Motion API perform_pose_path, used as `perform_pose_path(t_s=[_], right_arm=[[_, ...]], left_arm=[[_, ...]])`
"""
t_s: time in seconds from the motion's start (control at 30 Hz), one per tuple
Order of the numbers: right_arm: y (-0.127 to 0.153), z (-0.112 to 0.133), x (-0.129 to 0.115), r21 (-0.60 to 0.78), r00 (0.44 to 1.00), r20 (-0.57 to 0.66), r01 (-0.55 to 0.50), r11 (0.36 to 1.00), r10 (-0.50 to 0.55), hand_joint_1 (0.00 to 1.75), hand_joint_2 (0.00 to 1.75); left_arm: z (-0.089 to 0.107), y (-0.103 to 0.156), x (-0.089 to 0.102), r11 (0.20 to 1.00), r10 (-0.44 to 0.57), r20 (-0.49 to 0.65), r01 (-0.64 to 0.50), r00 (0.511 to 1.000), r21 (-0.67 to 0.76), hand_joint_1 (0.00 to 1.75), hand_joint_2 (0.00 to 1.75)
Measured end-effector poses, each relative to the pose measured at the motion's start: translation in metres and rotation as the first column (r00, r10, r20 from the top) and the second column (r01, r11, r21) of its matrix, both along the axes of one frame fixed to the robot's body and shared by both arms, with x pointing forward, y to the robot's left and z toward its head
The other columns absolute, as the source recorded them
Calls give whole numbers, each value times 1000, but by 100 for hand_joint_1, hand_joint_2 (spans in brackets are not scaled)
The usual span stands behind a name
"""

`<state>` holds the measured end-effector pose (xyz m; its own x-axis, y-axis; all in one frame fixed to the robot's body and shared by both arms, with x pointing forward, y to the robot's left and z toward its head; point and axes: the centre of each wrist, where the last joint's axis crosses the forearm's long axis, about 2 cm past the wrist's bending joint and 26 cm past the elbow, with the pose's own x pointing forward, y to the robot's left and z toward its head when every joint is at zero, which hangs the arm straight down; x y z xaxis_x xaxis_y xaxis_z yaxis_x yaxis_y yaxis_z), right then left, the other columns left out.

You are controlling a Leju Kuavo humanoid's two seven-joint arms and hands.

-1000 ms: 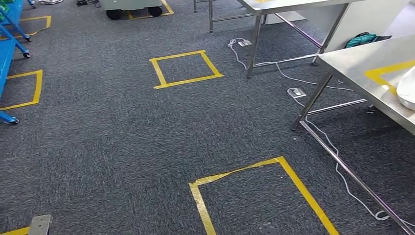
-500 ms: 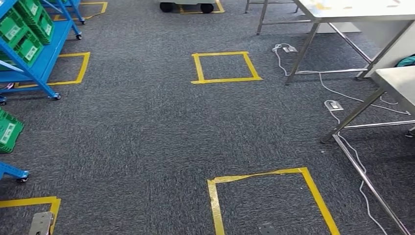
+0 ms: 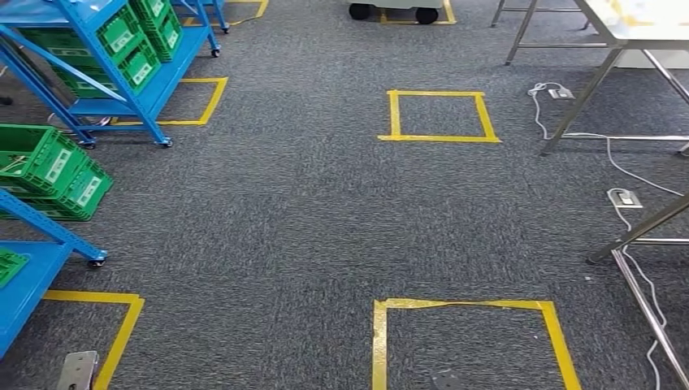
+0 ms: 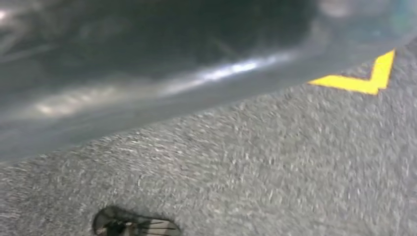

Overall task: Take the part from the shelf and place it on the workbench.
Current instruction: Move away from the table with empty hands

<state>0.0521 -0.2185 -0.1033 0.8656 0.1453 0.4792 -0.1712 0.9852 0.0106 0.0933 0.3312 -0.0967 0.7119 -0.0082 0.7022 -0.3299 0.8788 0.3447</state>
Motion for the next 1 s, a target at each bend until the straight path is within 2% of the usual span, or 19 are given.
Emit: perform_pose_path(t_s=[1.0], right_arm=[[1, 0, 2, 6, 1000, 13, 12, 1000, -12, 0, 0]], left_arm=[[-1, -3, -2, 1000, -18, -39, 19, 999, 24, 0, 0]])
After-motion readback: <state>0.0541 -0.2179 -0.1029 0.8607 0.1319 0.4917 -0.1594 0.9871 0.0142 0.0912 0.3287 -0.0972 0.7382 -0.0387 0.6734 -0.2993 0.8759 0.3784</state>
